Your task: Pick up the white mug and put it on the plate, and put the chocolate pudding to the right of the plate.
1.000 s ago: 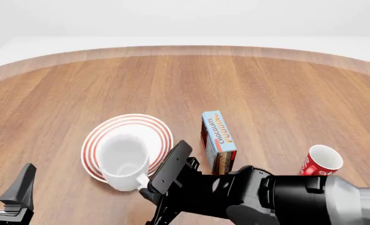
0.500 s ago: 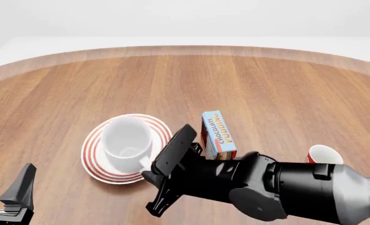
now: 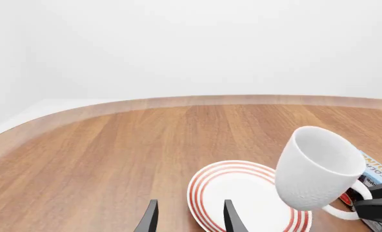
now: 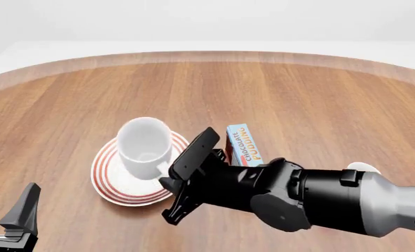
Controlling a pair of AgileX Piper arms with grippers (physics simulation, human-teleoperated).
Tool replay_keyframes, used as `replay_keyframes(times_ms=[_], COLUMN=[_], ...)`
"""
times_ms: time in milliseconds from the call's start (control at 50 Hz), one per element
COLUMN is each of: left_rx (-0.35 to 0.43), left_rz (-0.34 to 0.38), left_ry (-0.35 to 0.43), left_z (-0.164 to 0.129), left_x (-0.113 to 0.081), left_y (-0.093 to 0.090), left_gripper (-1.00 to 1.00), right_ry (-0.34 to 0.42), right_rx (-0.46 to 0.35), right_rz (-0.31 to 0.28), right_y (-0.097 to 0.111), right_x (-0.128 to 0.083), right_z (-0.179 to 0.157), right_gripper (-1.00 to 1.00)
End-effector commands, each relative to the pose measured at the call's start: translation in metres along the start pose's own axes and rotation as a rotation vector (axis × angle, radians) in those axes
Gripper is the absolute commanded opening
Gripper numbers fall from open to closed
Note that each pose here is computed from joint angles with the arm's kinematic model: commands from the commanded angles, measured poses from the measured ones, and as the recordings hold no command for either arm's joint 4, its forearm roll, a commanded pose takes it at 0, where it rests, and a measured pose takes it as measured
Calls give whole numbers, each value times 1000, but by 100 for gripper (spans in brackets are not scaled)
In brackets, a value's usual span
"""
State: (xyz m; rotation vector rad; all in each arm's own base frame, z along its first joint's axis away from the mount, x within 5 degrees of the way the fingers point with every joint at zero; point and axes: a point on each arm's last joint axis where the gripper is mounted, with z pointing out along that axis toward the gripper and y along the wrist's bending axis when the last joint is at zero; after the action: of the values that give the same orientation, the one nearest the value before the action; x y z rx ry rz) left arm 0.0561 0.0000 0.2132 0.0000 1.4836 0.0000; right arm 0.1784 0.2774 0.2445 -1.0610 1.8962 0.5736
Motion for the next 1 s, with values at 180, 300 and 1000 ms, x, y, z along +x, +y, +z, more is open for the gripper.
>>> replay_keyframes(times_ms=[180,300,1000], left_rx=[0,0,0], left_rz=[0,0,0], left_ry=[0,0,0], left_z=[0,0,0], left_x=[0,0,0], left_y=[0,0,0], left_gripper=[100,100,100], right_ry=[-10,-9,-13], right_rx=[23,34,48], right_rz=[20,30,45], right_y=[-9,-14,-22], right_x=[-8,-10,-19], right_z=[13,17,41], right_gripper=[-100,-100,-100])
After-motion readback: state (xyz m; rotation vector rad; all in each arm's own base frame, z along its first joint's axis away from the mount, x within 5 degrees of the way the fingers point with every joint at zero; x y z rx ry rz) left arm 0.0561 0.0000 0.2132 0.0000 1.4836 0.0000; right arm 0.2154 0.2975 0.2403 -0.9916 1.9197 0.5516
